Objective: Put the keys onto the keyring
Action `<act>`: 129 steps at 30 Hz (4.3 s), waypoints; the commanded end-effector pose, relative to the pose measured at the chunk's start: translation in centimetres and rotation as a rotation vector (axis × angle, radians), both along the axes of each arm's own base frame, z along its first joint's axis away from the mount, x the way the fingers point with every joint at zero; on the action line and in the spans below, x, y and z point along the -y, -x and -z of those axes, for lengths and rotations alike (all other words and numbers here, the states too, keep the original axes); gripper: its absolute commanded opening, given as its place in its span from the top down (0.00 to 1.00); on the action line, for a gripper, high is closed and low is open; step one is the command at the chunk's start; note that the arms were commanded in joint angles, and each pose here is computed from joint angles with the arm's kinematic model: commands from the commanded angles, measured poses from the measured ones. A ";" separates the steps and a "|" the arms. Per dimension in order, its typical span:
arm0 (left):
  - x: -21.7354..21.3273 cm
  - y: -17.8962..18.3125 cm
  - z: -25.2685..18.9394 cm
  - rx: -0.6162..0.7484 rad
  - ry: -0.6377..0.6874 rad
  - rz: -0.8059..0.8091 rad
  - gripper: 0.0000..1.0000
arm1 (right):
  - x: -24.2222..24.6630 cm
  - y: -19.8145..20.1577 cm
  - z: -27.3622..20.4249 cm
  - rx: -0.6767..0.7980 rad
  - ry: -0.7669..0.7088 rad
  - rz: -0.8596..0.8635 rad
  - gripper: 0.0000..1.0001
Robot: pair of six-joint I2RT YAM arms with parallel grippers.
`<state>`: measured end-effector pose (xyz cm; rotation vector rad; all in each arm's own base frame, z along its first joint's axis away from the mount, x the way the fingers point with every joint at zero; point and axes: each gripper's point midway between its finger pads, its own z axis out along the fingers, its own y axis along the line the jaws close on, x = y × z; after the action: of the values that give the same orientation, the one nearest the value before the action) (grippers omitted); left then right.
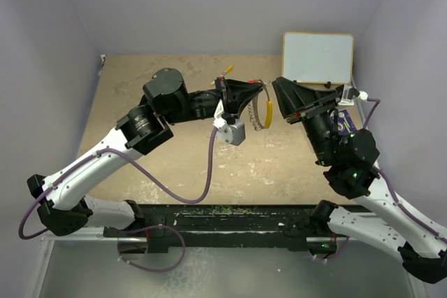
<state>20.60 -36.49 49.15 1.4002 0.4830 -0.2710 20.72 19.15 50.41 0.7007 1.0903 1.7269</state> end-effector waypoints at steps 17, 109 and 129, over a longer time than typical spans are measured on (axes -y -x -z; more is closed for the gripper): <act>-0.8 0.8 -2.2 0.044 -0.007 0.026 0.97 | 0.0 1.5 -2.3 0.023 0.065 -0.042 0.63; -1.2 2.1 1.1 0.129 -0.160 0.093 0.97 | -0.6 -0.4 -1.2 -0.064 0.020 -0.022 1.00; -1.7 -1.9 -1.7 0.387 0.081 -0.151 0.97 | 0.7 0.0 -1.7 -0.050 -0.311 -0.105 1.00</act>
<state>21.92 -36.49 46.70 1.4509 0.2951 -0.0256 22.47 20.95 47.22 0.8962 1.1593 1.8338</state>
